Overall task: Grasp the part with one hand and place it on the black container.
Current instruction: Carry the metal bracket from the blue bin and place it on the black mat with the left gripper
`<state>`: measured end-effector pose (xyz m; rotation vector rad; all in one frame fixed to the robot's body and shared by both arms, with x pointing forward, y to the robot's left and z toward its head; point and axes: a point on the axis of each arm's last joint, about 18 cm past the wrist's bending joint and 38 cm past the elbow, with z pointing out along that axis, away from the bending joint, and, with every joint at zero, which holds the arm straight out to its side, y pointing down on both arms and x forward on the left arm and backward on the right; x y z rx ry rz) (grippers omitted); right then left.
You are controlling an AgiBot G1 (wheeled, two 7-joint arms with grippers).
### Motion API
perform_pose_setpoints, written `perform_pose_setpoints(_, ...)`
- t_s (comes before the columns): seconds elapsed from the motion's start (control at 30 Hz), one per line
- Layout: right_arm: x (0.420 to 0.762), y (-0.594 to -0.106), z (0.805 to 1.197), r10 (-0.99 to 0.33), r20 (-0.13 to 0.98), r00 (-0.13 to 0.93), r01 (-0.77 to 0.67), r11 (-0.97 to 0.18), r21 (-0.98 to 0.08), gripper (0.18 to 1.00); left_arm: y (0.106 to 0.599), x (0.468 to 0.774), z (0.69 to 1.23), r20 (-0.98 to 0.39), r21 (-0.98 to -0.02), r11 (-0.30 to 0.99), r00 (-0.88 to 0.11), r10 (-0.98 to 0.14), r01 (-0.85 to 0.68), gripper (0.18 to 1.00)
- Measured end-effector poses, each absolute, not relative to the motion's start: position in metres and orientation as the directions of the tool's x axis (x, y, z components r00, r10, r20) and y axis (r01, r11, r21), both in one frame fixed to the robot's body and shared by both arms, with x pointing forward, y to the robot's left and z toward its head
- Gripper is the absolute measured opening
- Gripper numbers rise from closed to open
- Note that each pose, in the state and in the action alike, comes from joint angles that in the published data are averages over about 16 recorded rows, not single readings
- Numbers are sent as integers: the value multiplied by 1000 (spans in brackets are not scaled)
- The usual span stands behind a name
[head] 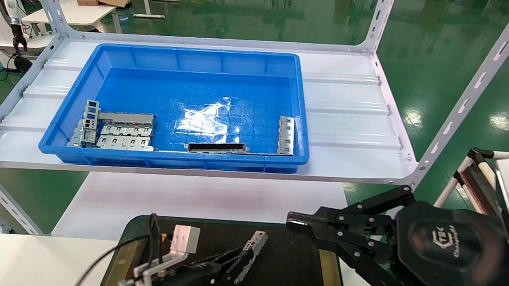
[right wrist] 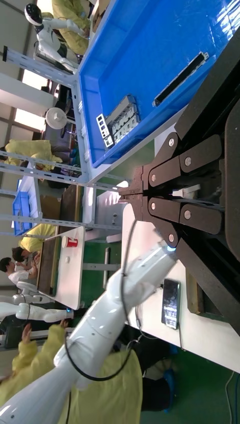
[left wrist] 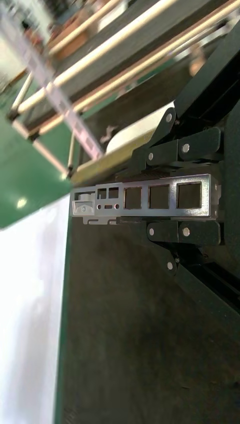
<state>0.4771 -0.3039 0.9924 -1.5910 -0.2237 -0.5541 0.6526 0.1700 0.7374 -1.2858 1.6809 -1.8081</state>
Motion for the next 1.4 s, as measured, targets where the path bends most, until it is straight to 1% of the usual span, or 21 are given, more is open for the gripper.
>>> perform_pose_setpoints(0.27, 477, -304, 992, -184, 475, 861, 462, -109, -880, 191, 147, 673, 716, 441, -887, -330, -386, -810, -323, 321)
perform_pose_setpoints(0.57, 477, -304, 992, -184, 475, 861, 462, -109, -880, 191, 131, 687, 708, 467, -872, -378, -293, -834, -311, 321)
perform_pose_setpoints(0.93, 477, -304, 992, -184, 475, 861, 462, -109, -880, 191, 118, 693, 700, 467, -866, -388, -233, -853, -316, 320)
perform_pose_setpoints(1.27, 477, -304, 992, -184, 475, 861, 462, -109, -880, 194, 113, 692, 694, 467, -860, -385, -208, -860, -335, 321)
perform_pose_setpoints(1.4, 477, -304, 992, -184, 475, 861, 462, -109, -880, 204, 112, 691, 694, 467, -857, -385, -204, -860, -342, 334)
